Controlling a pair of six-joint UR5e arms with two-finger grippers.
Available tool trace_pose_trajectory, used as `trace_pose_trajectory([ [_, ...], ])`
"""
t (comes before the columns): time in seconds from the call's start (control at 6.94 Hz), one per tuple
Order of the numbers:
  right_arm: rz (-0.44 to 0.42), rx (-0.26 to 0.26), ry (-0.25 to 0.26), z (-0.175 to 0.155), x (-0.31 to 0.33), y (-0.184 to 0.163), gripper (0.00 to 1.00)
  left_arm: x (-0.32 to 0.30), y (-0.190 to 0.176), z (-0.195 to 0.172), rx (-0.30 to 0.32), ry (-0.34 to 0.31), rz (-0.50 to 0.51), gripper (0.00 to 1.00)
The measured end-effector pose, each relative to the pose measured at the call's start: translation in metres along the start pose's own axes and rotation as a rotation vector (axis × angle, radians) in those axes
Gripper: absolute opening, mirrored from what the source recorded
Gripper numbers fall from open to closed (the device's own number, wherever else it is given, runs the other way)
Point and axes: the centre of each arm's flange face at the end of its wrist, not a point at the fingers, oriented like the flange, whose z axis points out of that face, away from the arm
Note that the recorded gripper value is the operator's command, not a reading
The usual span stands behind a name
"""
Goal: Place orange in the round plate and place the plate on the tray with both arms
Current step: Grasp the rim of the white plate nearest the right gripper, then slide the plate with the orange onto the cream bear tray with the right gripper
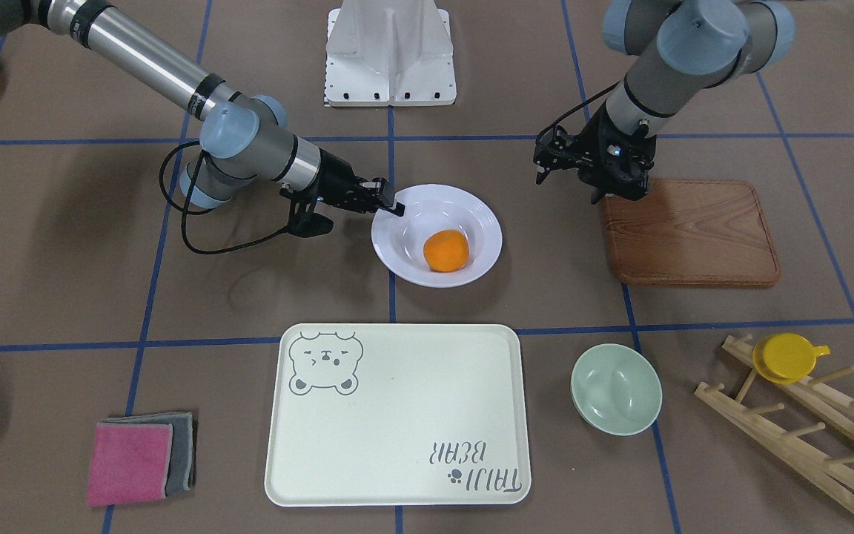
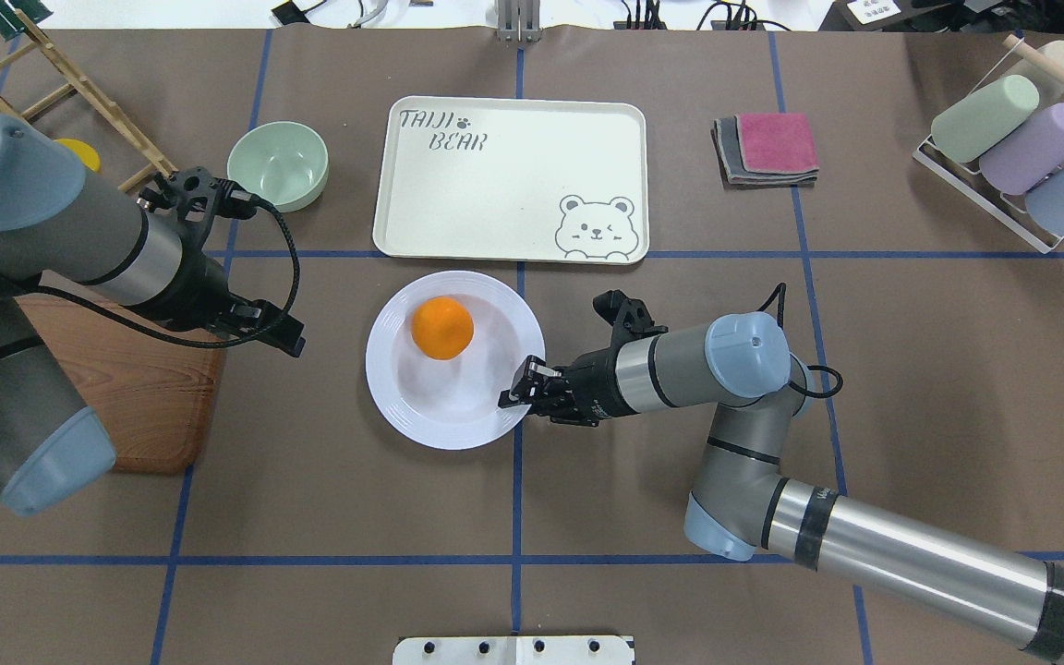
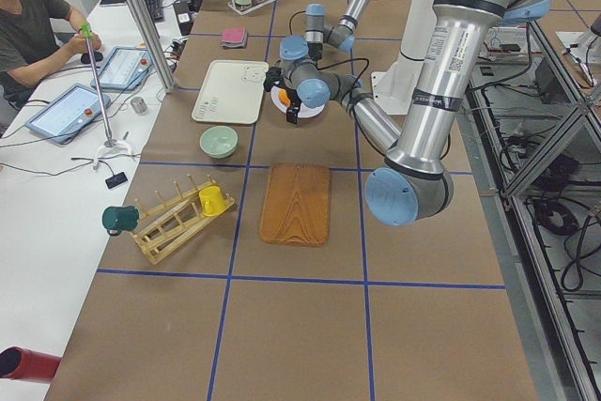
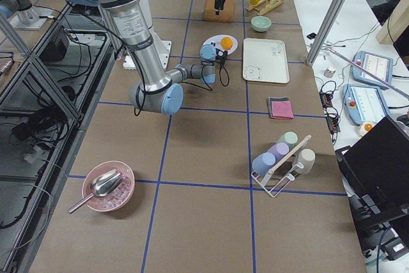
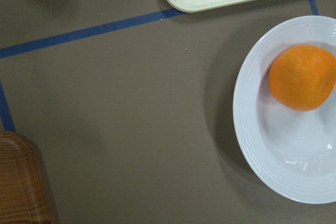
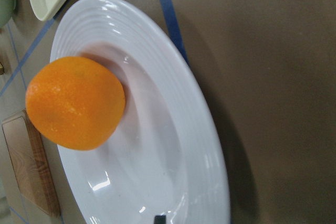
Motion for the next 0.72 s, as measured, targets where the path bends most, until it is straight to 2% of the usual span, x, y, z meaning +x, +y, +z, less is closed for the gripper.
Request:
trace_pose_trajectory([
  [0.29, 0.024, 0.002, -0.010, 0.001, -0.006, 0.001, 0.00, -0.004, -0.003, -0.008, -0.006, 0.017, -0.009, 0.99],
  [0.72, 0.078, 0.028, -0.022, -0.012, -0.018, -0.019, 0.00, -0.015, -0.004, -0.017, -0.011, 0.026, -0.027, 0.99],
])
